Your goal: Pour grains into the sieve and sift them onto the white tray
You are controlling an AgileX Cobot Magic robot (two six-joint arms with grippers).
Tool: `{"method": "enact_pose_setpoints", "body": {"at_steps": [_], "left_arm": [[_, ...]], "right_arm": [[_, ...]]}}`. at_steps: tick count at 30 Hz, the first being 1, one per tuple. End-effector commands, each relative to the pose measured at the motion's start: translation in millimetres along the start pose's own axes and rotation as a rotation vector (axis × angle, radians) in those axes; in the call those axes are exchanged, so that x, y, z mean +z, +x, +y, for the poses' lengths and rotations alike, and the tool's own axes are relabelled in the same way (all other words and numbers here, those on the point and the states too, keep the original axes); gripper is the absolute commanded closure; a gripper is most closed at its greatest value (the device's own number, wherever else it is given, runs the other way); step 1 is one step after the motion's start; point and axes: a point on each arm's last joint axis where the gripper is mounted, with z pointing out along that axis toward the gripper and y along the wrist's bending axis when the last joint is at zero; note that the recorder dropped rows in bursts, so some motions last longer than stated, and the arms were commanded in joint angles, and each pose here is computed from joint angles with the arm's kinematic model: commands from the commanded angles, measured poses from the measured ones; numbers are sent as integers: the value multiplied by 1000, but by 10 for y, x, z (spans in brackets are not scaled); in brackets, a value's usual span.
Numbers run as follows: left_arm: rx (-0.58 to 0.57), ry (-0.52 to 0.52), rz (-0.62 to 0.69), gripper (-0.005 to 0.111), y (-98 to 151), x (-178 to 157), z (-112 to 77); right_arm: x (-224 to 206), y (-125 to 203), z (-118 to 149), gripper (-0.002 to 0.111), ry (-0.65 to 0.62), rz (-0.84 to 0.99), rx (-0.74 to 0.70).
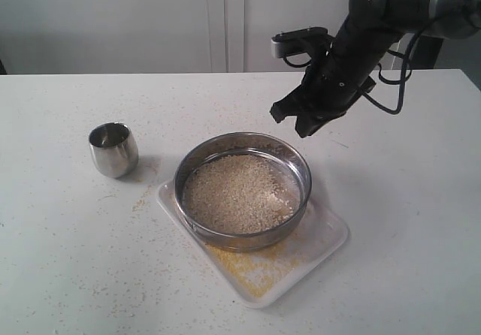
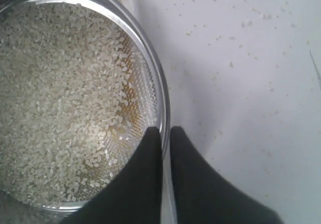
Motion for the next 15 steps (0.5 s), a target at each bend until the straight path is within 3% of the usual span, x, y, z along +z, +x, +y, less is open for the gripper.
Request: {"method": "enact_pose_setpoints", "body": {"at_steps": [1,11,15], "left_arm": [[1,8,10,107,29,-7,-18],[1,8,10,107,29,-7,-18],[1,8,10,107,29,-7,-18]], "right_arm": [[-29,-2,3,106,0,-5,5],[8,-24,63,61,-30,-18,12],[215,-42,124,56,-31,-10,-73]]}}
